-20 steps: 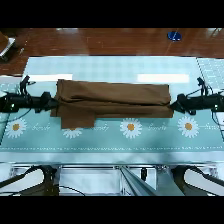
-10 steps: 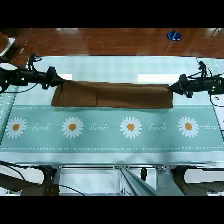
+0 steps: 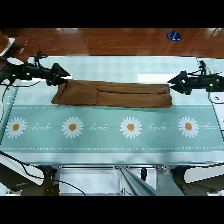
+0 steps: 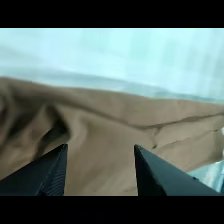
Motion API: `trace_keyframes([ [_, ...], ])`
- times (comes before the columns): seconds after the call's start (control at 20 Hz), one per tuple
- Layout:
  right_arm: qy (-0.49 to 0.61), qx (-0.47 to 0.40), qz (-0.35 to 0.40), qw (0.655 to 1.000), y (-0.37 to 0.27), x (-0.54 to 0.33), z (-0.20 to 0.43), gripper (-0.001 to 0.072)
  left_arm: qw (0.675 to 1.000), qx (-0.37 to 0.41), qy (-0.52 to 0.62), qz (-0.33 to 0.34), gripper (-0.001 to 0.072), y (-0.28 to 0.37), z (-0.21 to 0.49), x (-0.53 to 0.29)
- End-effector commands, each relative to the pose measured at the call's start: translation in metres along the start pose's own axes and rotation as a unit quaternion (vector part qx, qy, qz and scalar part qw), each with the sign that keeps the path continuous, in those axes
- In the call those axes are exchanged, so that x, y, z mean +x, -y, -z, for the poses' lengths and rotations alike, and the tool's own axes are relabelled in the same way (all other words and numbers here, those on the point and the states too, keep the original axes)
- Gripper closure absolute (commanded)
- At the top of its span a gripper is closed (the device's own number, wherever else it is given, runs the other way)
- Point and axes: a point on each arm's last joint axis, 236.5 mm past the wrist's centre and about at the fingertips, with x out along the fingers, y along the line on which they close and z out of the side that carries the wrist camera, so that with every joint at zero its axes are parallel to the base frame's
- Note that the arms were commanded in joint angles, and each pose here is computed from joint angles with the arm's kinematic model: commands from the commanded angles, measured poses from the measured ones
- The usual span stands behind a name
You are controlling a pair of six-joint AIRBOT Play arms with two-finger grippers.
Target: Fold the shirts.
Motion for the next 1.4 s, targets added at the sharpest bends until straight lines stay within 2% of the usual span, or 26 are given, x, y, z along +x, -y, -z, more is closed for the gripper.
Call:
trace_keyframes([
  [0.0, 0.006, 0.001, 0.024, 1.000, 0.020, -0.034, -0.005, 0.0299, 0.998, 0.014, -0.023, -0.058, 0.0199, -0.029, 0.013, -0.054],
  [0.15, 0.002, 0.019, 0.078, 0.997, 0.051, -0.039, 0.004, 0.0299, 0.995, 0.000, 0.048, -0.092, 0.0199, -0.042, 0.018, -0.089],
  [0.35, -0.014, 0.032, 0.087, 0.996, 0.061, -0.001, 0.024, 0.0300, 0.985, 0.007, 0.142, -0.099, 0.0199, -0.026, 0.056, -0.076],
  [0.5, -0.045, 0.043, 0.084, 0.995, 0.058, 0.027, 0.040, 0.0299, 0.986, 0.035, 0.127, -0.099, 0.0199, -0.007, 0.093, -0.052],
  [0.7, -0.071, 0.029, 0.068, 0.995, 0.036, 0.056, 0.057, 0.0301, 0.987, 0.080, 0.103, -0.090, 0.0199, 0.023, 0.109, -0.021],
  [0.75, -0.076, 0.024, 0.064, 0.995, 0.030, 0.059, 0.059, 0.0330, 0.987, 0.090, 0.102, -0.087, 0.0201, 0.030, 0.111, -0.014],
  [0.8, -0.087, 0.012, 0.057, 0.994, 0.021, 0.058, 0.062, 0.0520, 0.986, 0.101, 0.100, -0.085, 0.0209, 0.037, 0.114, -0.008],
  [0.85, -0.096, -0.012, 0.046, 0.994, 0.010, 0.052, 0.064, 0.0683, 0.986, 0.110, 0.095, -0.082, 0.0348, 0.043, 0.118, -0.004],
  [0.9, -0.096, -0.037, 0.038, 0.994, -0.002, 0.040, 0.062, 0.0684, 0.986, 0.118, 0.090, -0.079, 0.0657, 0.049, 0.122, 0.000],
  [0.95, -0.085, -0.054, 0.034, 0.994, -0.012, 0.024, 0.059, 0.0684, 0.986, 0.124, 0.088, -0.074, 0.0690, 0.055, 0.125, 0.004],
  [1.2, -0.040, -0.167, 0.106, 0.980, -0.040, -0.073, 0.090, 0.0684, 0.986, 0.146, 0.077, -0.024, 0.0691, 0.110, 0.150, 0.045],
  [1.35, 0.014, -0.208, 0.099, 0.973, -0.070, -0.111, 0.126, 0.0684, 0.981, 0.192, 0.019, -0.002, 0.0691, 0.157, 0.185, 0.099],
])
